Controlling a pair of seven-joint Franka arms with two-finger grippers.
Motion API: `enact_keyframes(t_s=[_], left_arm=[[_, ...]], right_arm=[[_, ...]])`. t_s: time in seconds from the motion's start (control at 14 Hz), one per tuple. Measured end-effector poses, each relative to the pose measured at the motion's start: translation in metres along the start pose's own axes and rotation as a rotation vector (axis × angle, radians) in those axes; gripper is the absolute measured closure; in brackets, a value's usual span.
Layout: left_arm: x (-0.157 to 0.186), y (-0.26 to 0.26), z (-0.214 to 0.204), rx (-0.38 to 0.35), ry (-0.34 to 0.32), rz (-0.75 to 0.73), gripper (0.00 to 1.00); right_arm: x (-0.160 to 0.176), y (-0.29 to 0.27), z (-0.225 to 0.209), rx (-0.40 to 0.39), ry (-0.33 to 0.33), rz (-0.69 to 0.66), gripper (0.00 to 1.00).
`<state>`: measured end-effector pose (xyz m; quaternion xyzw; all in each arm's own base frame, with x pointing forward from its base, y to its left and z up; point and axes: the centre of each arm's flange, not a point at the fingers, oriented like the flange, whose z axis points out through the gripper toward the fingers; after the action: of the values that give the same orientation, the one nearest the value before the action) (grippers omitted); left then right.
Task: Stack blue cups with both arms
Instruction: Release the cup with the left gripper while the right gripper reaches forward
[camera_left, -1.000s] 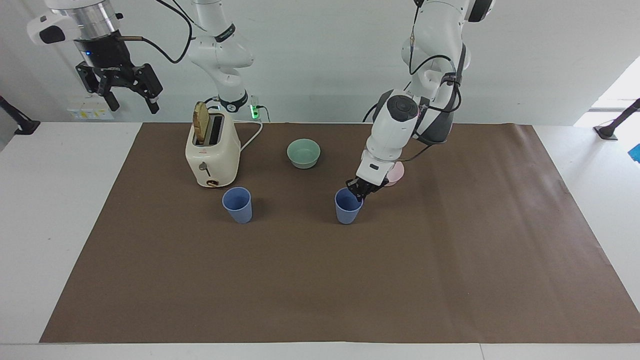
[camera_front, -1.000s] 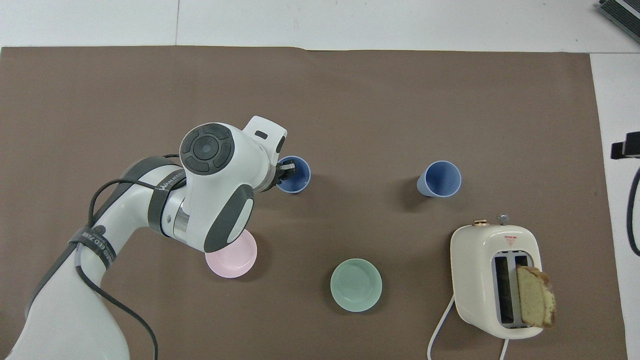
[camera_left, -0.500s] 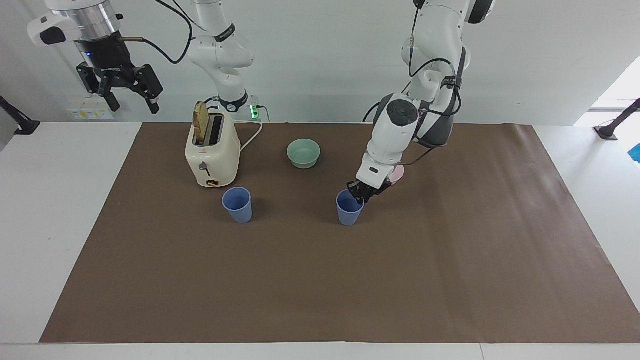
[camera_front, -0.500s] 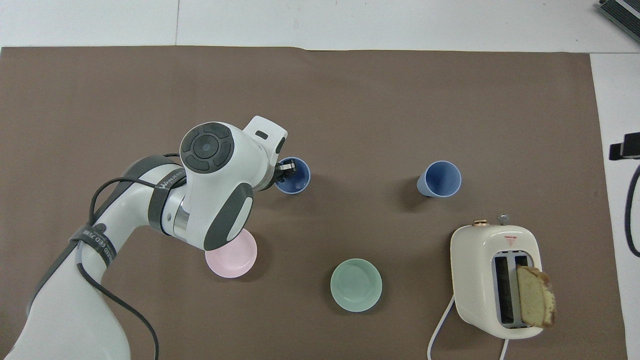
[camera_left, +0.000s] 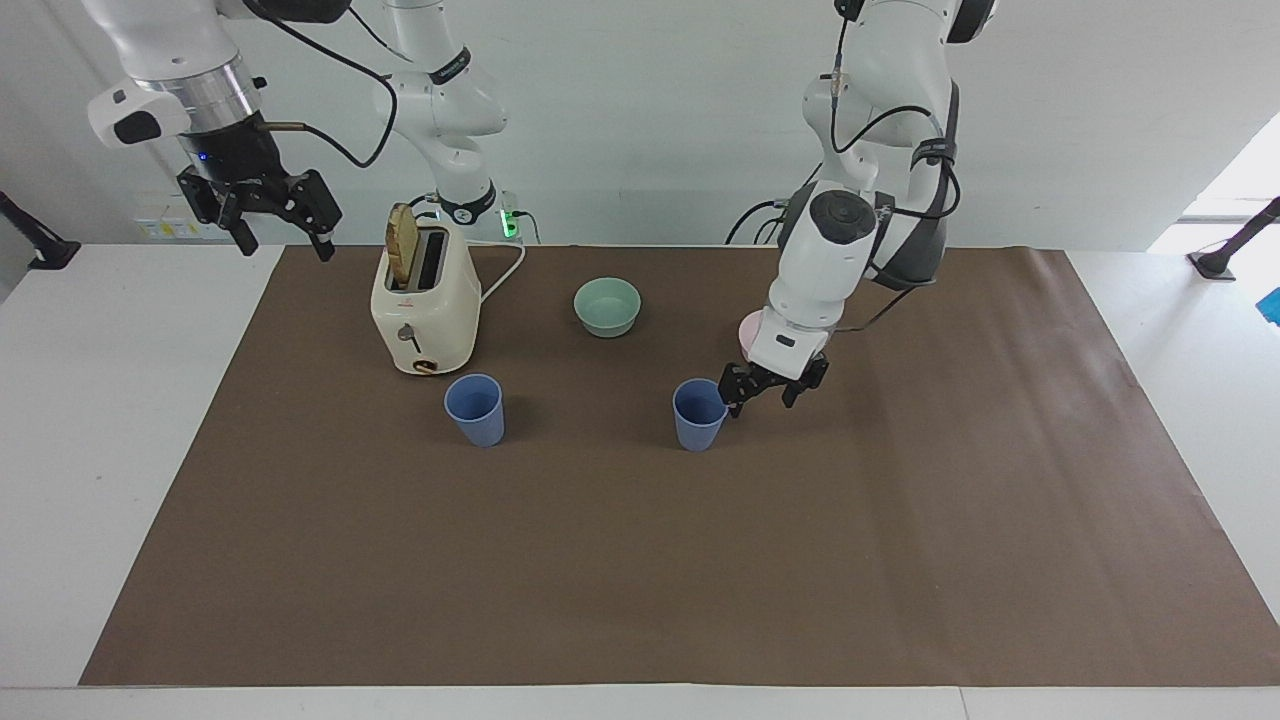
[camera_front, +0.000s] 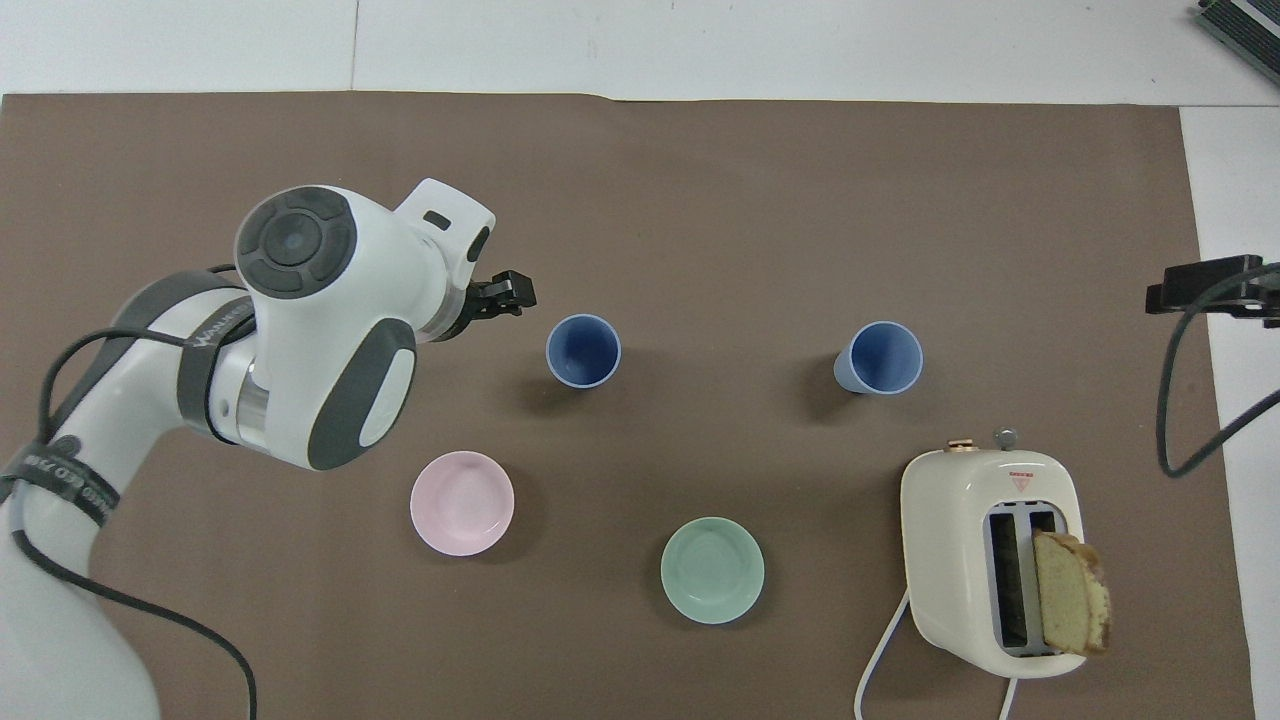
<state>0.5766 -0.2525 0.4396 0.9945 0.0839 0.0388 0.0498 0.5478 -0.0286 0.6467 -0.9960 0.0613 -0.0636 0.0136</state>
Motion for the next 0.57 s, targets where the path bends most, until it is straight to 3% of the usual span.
enact_keyframes(t_s=[0.57], left_arm=[[0.019, -0.119, -0.089, 0.045, -0.049, 0.190, 0.00]], right_arm=[[0.011, -0.036, 0.098, 0.011, -0.075, -0.050, 0.00]])
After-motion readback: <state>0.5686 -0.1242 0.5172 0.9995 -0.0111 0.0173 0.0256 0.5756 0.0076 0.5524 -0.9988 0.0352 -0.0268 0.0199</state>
